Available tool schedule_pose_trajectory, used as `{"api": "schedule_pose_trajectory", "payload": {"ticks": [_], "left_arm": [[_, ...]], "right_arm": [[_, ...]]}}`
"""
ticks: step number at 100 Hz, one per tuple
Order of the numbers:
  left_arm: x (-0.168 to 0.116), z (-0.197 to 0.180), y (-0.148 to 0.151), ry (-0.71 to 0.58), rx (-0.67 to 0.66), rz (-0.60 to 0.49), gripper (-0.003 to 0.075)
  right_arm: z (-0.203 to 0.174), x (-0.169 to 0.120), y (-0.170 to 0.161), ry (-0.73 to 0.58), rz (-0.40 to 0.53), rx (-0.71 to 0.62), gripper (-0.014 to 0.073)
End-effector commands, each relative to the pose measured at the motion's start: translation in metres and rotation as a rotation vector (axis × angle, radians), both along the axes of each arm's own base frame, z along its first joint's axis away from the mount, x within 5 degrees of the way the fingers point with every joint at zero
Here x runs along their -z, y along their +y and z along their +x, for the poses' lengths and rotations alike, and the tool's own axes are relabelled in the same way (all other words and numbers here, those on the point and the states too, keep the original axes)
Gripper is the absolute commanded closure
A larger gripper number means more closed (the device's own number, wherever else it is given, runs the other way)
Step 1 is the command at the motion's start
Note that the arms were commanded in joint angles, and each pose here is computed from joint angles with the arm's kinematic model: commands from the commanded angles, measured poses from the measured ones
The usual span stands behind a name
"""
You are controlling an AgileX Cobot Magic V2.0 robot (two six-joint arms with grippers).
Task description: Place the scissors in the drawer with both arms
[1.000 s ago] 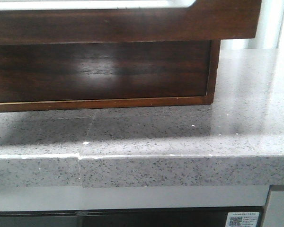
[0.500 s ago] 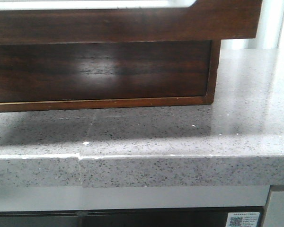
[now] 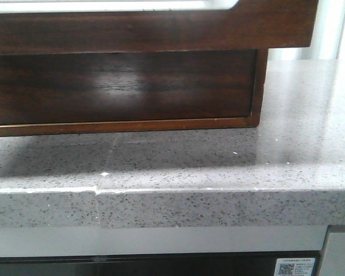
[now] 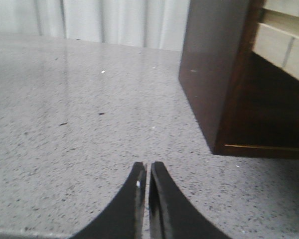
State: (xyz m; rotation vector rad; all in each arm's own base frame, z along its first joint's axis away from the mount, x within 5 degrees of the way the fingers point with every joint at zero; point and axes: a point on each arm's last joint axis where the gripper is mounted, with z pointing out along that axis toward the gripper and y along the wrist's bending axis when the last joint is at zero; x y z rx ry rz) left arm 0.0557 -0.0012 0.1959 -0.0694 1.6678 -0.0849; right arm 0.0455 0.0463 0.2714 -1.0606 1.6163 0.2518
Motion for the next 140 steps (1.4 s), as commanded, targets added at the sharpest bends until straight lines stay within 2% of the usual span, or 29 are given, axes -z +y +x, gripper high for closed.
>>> {"api": "schedule_pose_trajectory", "payload": {"ticks": [1,24,133,140], "left_arm": [[0.001,-0.001,0.001,-0.054,-0.025,-0.039,0.0742],[0.013,-0.002,0.001,0.079,-0.028,-0.039,0.0742],[0.013,-0.002,0.001,0.077,-0.027,-0.041,0.0742],[0.013,-0.002,0.001,0.077,-0.027,-0.041,0.0742]], "right_arm": [[0.002,-0.013,0.001,-0.060,0.063,0.013,0.0636],[0.002,-0.013,0.001,-0.059,0.063,0.013,0.0636],[0.002,-0.013,0.001,-0.058,0.061,0.012,0.0636],[0.003,-0.018,0.001,-0.095,0.094,0.019,0.0636]]}}
